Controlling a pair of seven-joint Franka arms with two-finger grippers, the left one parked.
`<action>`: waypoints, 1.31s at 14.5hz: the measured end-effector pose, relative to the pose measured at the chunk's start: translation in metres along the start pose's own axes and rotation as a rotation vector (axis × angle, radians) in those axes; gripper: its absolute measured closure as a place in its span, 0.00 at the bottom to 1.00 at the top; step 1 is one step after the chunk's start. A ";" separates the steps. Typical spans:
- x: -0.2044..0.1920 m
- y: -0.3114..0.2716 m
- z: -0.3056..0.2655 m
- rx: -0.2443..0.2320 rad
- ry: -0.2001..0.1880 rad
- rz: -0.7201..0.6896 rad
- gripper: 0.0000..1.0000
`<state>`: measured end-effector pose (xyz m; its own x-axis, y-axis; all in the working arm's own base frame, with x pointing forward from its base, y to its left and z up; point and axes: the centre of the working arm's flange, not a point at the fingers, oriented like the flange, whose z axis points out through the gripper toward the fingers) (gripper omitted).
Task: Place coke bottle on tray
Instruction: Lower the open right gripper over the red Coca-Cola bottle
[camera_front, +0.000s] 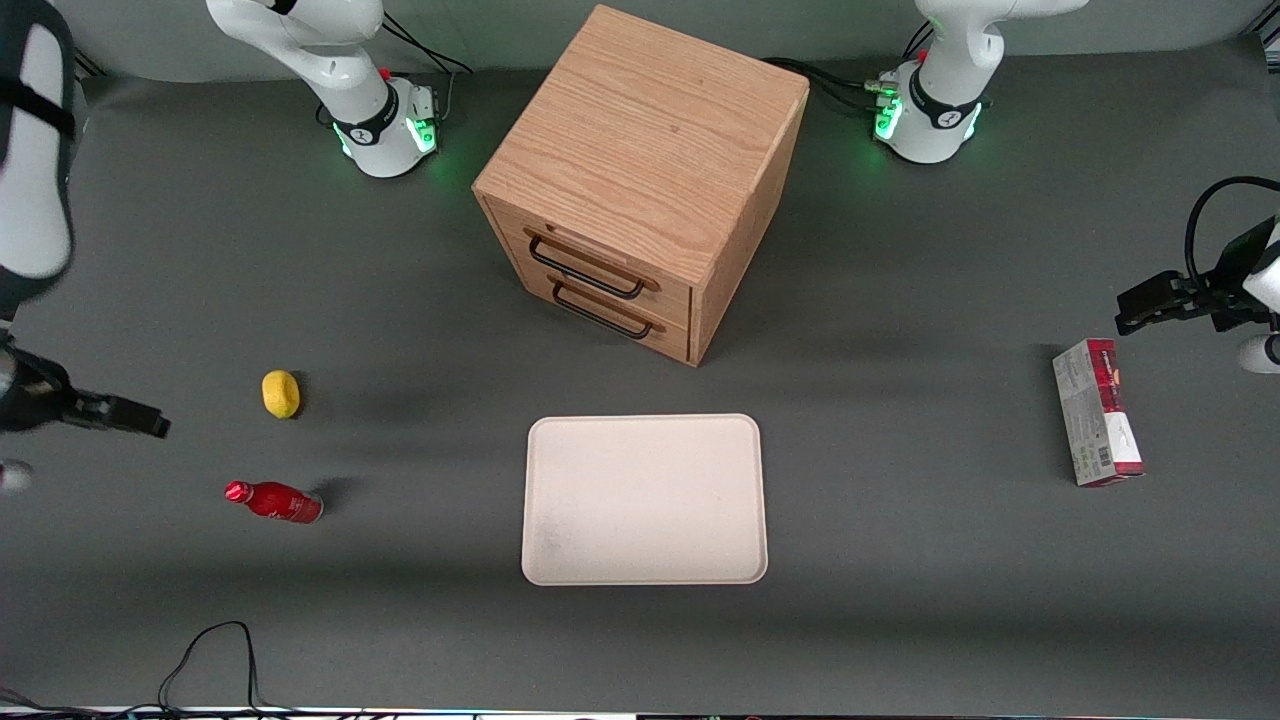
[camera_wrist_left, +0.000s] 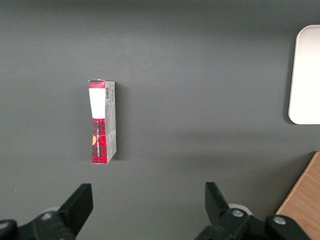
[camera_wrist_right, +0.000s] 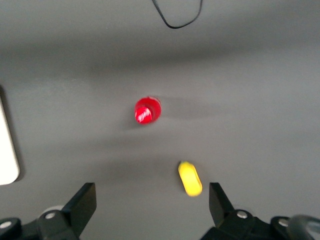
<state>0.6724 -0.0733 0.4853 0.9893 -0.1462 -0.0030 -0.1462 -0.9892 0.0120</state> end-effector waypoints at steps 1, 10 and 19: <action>0.009 -0.001 0.018 0.000 0.005 -0.005 0.00; 0.038 -0.031 0.138 0.034 0.049 -0.046 0.00; 0.030 -0.030 0.171 0.032 0.040 -0.077 0.26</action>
<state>0.7054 -0.0500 0.3137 0.9969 -0.0700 0.0368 -0.0694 -0.9974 -0.0191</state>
